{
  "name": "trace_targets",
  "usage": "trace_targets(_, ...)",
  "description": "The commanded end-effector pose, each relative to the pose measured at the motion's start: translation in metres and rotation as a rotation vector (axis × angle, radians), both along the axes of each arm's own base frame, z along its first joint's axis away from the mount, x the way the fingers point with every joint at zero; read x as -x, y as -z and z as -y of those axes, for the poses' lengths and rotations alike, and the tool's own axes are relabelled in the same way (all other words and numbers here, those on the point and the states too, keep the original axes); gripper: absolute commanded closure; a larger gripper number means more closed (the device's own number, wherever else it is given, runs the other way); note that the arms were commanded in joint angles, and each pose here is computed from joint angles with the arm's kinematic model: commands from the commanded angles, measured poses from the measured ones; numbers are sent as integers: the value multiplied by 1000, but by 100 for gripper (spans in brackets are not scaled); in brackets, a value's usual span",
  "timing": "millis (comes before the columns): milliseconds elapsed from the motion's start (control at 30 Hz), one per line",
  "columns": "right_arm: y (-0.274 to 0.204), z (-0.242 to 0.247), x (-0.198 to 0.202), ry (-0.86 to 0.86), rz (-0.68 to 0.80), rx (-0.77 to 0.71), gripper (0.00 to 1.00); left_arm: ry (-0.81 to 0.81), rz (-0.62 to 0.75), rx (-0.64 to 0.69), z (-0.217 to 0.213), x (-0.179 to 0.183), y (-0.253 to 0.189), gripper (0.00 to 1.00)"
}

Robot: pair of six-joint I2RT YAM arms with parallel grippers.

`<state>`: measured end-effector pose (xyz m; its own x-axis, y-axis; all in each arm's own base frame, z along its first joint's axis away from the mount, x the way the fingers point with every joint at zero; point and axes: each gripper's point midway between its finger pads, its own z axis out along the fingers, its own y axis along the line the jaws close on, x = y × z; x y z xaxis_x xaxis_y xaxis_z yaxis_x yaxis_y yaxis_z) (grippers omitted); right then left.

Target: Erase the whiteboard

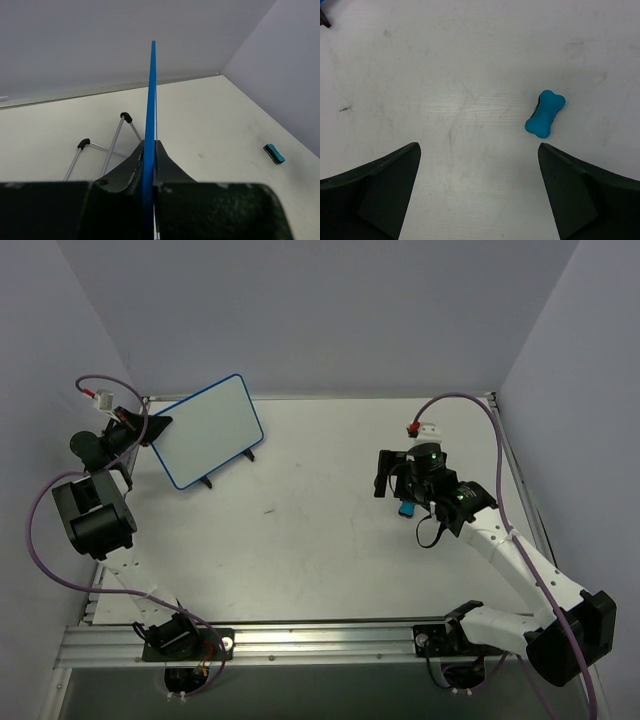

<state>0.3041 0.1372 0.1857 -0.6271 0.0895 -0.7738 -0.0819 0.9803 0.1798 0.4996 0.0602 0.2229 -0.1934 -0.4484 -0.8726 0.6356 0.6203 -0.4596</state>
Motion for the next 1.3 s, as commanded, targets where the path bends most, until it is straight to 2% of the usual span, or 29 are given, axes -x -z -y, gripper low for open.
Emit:
trace_targets(0, -1, 1, -4, 6, 10, 26, 0, -42, 348, -167, -4, 5, -53, 98)
trace_targets(267, -1, -4, -2, -12, 9, 24, 0, -14, 314, -177, -6, -1, -31, 98)
trace_targets(600, 3, -10, -2, -27, 5, 36, 0, 10, 333, -202, -4, -3, -34, 98)
trace_targets(1033, 2, -14, 3, -41, 11, 39, 0, -43, 269, -192, -12, 0, 12, 98)
trace_targets(1267, 0, -17, 5, -48, 17, 41, 0, -64, 264, -198, -23, 6, 12, 98)
